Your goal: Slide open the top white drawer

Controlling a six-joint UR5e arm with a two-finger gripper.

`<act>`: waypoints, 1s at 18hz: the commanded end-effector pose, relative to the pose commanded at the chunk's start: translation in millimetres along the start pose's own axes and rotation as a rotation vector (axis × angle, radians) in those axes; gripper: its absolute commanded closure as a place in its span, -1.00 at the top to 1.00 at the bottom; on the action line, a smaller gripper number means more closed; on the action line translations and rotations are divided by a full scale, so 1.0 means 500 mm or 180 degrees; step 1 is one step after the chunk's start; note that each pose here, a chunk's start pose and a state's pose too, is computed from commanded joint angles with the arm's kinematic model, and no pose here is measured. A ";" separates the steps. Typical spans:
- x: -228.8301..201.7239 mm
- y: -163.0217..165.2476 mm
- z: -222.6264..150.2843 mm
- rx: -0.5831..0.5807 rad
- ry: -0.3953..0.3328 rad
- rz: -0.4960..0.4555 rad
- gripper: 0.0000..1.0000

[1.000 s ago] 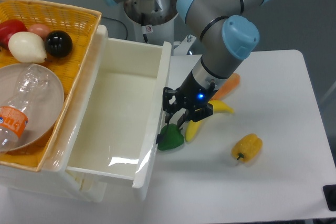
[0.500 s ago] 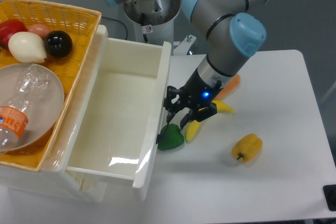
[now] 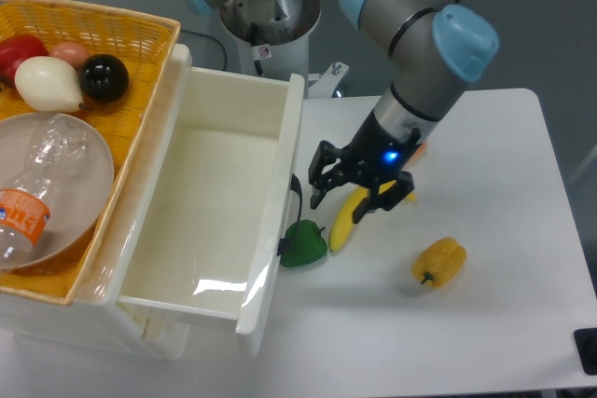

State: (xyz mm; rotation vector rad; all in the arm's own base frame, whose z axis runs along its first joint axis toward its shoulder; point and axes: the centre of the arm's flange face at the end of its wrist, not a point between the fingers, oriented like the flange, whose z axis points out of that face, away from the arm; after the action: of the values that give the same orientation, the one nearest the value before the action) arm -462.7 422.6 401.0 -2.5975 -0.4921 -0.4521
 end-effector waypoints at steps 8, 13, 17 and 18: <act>-0.108 0.055 -0.083 0.0023 -0.0305 0.0807 1.00; -0.235 0.115 -0.044 -0.0702 -0.0551 0.1821 1.00; -0.270 0.120 -0.047 -0.0808 -0.0588 0.2369 1.00; -0.280 0.127 -0.040 -0.0953 -0.0592 0.2440 1.00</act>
State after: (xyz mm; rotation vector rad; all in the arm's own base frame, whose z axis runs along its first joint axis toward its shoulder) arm -564.8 323.4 339.4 -2.8553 0.5598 -0.0174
